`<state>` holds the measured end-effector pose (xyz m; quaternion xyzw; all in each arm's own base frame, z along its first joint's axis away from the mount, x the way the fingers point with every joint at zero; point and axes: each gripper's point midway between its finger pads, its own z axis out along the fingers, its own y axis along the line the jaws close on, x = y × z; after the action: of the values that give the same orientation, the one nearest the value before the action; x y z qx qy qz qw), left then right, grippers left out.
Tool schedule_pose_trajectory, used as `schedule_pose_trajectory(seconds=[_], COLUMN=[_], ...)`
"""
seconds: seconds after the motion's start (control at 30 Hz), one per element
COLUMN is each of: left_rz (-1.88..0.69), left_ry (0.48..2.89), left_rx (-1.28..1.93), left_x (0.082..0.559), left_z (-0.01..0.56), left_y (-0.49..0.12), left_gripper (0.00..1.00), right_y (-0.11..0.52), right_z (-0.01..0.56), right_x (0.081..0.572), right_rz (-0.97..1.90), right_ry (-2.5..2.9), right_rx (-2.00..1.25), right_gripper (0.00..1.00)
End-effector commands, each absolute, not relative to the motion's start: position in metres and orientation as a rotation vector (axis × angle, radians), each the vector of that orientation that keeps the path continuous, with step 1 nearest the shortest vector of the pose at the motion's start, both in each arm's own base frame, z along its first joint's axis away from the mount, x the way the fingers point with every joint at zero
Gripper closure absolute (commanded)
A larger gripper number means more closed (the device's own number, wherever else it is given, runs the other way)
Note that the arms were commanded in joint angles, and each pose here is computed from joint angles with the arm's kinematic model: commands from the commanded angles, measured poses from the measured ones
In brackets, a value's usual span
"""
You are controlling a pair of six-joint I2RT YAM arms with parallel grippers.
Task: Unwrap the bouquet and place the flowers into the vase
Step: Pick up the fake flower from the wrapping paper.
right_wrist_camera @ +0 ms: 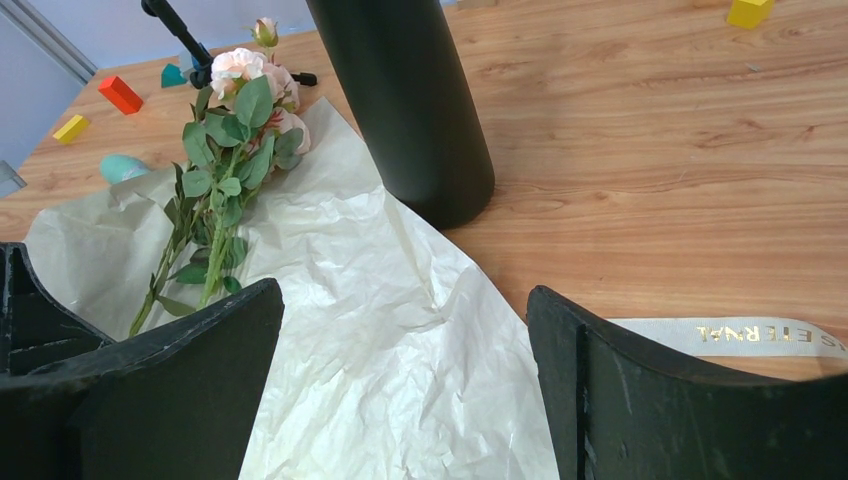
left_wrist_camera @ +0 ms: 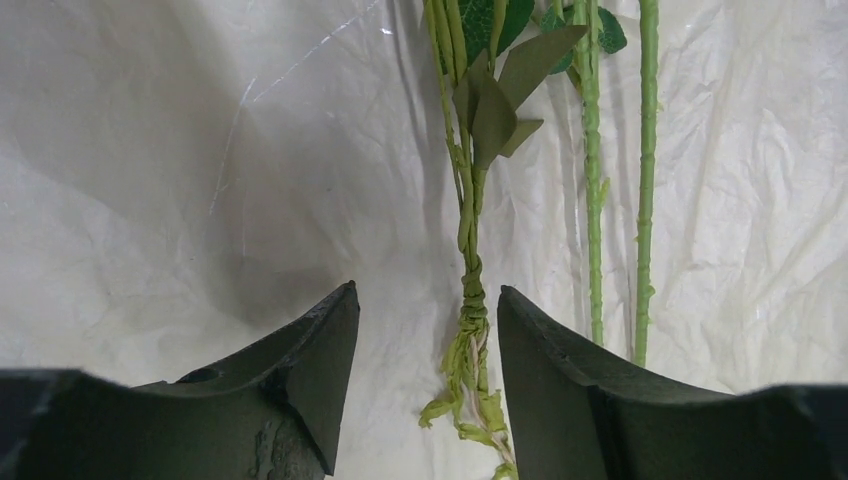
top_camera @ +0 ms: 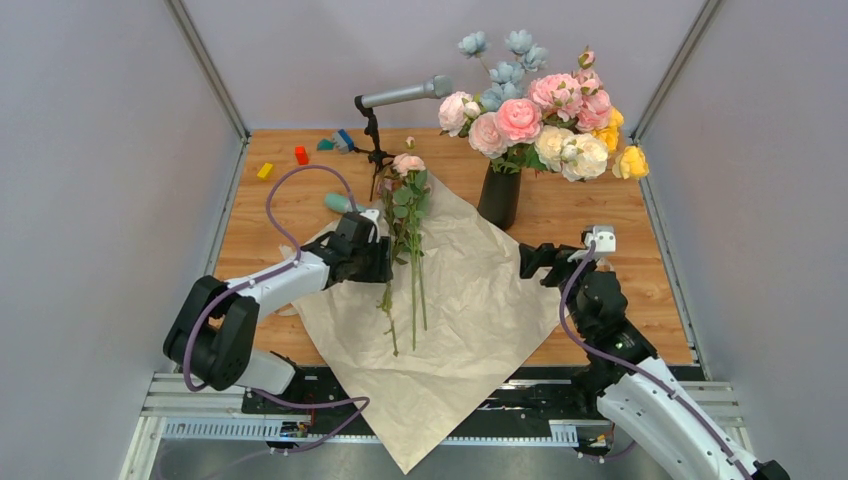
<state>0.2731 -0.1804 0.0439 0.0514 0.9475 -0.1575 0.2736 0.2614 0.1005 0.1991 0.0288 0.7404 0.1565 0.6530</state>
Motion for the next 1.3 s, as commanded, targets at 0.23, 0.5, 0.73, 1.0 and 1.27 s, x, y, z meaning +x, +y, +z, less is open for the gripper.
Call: schedule_pose_trajectory(seconds=[0.23, 0.5, 0.73, 1.0, 1.27], left_rz=[-0.477, -0.478, -0.479, -0.462, -0.446], left_ry=[2.472, 2.483, 2.487, 2.516, 2.513], left_rx=[0.149, 0.160, 0.161, 0.164, 0.150], left_x=[0.297, 0.302, 0.309, 0.309, 0.308], left_z=[0.060, 0.055, 0.052, 0.040, 0.042], left_y=[-0.201, -0.208, -0.213, -0.212, -0.209], left_gripper=[0.52, 0.59, 0.61, 0.65, 0.87], right_y=[0.100, 0.099, 0.098, 0.096, 0.095], right_z=[0.192, 0.190, 0.191, 0.192, 0.192], right_x=[0.258, 0.258, 0.256, 0.255, 0.254], right_rz=[0.368, 0.365, 0.365, 0.358, 0.355], right_ry=[1.697, 1.705, 1.706, 1.704, 1.705], right_rx=[0.085, 0.089, 0.089, 0.094, 0.097], right_gripper=[0.07, 0.07, 0.07, 0.08, 0.07])
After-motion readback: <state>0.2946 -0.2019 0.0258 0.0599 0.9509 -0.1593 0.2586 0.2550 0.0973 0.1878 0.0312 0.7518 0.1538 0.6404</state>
